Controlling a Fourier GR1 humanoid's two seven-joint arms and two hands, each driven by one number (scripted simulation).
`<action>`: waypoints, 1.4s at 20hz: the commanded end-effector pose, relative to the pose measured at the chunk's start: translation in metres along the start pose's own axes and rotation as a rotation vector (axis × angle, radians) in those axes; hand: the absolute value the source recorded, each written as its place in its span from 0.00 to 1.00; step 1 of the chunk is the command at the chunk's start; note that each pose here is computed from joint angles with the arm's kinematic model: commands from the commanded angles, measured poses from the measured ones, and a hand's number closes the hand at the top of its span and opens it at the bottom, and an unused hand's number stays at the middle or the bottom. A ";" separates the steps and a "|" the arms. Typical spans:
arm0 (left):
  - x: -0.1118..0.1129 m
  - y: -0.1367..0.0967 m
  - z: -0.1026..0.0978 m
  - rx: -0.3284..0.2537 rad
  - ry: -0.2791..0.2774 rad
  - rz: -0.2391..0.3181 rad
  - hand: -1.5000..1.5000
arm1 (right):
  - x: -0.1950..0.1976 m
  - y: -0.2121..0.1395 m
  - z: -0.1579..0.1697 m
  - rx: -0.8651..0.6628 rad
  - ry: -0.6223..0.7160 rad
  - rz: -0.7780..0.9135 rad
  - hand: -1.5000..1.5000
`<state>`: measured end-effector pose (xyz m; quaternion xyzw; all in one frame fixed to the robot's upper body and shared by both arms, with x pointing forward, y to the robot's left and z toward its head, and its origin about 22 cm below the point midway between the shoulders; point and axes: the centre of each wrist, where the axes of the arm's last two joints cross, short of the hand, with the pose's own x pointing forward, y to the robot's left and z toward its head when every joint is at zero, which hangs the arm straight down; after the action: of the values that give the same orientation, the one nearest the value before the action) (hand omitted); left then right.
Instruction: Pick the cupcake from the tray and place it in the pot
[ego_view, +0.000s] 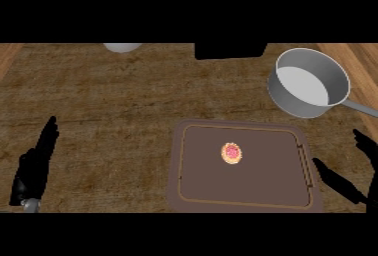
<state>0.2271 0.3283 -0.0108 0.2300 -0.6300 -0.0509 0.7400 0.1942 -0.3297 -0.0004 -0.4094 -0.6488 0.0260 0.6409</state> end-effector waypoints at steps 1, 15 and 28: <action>-0.001 0.003 0.007 -0.031 0.031 0.008 0.50 | 0.007 0.021 0.065 -0.155 0.012 0.059 0.00; 0.032 0.011 -0.010 -0.093 -0.026 0.019 0.50 | 0.125 0.029 0.067 0.227 0.270 0.361 0.00; 0.045 0.005 -0.014 -0.102 -0.017 0.029 0.50 | 0.193 0.092 0.018 0.629 0.532 0.515 0.00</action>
<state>0.2415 0.3247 0.0205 0.1919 -0.6384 -0.0765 0.7414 0.2265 -0.1666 0.0878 -0.3388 -0.3848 0.2498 0.8215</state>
